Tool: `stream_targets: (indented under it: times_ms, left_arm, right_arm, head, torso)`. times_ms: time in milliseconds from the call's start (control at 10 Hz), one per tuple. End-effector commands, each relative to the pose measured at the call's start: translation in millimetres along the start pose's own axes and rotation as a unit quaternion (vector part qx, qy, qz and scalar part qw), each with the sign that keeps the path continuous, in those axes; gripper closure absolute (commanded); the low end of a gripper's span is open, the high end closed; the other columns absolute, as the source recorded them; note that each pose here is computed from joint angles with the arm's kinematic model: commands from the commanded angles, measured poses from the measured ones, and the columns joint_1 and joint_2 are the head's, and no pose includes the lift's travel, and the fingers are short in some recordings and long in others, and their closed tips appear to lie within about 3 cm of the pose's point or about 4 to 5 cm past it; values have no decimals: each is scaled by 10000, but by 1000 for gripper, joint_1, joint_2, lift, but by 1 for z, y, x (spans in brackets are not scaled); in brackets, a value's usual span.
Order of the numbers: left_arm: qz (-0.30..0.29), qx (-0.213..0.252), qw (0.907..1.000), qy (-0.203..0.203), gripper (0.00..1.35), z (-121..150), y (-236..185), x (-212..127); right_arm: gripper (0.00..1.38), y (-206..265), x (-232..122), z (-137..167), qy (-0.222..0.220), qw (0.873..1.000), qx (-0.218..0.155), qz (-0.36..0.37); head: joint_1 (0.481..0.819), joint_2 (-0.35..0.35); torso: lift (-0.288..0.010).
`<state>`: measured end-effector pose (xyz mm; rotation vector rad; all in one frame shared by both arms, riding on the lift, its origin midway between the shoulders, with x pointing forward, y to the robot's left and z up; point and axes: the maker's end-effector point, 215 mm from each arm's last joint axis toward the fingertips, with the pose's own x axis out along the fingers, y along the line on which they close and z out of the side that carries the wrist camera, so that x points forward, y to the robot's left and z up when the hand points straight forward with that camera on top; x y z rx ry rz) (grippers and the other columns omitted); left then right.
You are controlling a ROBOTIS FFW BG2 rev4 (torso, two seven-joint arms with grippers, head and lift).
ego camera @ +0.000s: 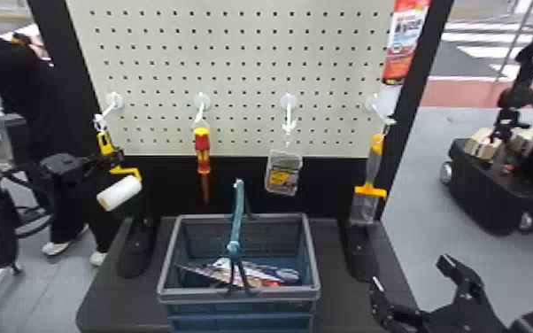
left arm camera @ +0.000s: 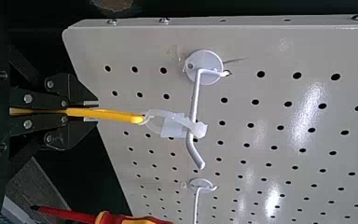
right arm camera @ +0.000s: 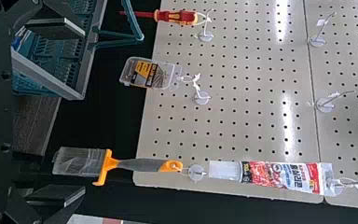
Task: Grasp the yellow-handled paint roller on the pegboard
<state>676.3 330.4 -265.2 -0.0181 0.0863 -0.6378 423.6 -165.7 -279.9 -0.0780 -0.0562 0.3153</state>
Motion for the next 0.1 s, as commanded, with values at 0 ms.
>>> stream_targets:
  times_ms: [0]
  left_arm:
    - [26,-20,10000,-41,1208,-1,1,-2]
  right_arm:
    - [125,0,0,1,-4,10000,-9,-1]
  head:
    - [549,0]
  torso:
    - [-100]
